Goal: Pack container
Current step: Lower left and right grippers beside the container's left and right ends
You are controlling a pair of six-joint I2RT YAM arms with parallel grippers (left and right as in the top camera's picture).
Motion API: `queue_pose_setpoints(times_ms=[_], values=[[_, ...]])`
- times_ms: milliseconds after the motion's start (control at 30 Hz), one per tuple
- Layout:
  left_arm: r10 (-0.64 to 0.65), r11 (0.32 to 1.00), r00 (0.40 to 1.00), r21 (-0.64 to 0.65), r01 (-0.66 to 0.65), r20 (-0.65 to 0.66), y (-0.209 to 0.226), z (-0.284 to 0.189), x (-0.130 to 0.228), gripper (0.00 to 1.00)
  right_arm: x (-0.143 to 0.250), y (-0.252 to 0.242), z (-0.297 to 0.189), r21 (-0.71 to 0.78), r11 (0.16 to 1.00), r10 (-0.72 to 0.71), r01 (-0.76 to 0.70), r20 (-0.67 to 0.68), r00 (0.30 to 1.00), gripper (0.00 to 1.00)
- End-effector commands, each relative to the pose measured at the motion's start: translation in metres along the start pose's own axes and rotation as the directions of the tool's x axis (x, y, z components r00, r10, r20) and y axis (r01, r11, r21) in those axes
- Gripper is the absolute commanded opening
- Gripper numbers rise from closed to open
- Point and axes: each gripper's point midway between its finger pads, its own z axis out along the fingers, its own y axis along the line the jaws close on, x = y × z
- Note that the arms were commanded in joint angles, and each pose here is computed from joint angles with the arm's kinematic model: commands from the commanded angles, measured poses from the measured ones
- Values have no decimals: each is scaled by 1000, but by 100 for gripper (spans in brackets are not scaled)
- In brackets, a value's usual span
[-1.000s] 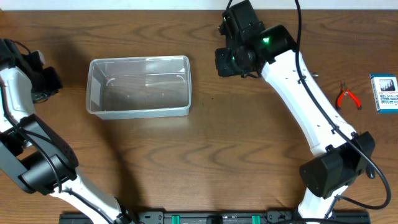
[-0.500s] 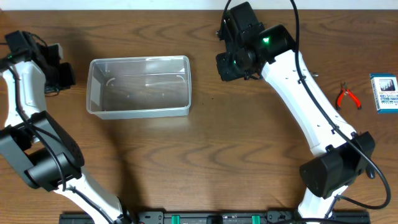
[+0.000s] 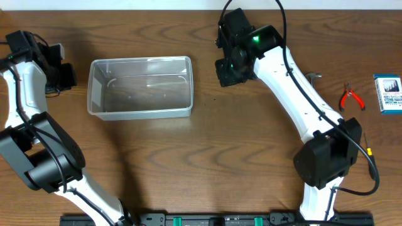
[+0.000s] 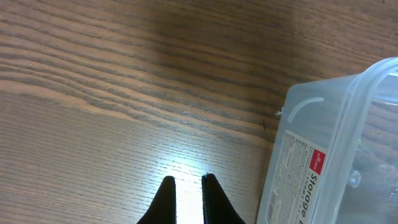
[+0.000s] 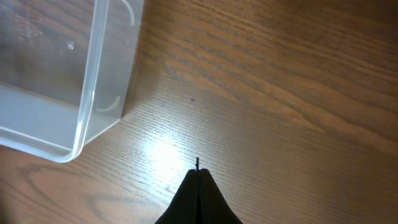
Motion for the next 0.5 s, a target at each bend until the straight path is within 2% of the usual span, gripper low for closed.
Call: queue_pose_setpoints(times_ms=[0, 100, 167, 233, 467], values=[[15, 1000, 1000, 17, -15, -26, -2, 8, 8, 6, -2, 5, -1, -12, 1000, -13, 13, 5, 1000, 2], [14, 1000, 999, 18, -14, -30, -2, 8, 9, 6, -5, 14, -2, -63, 998, -14, 15, 15, 1000, 3], [15, 1000, 999, 20, -14, -36, -3, 8, 10, 6, -8, 24, -3, -116, 993, -18, 21, 27, 999, 9], [17, 1000, 999, 23, -16, -43, -5, 8, 12, 6, -13, 33, -4, -155, 987, -24, 31, 49, 999, 11], [35, 999, 998, 31, -34, -49, -14, 9, 12, 6, -22, 57, -4, -172, 981, -68, 86, 106, 992, 23]])
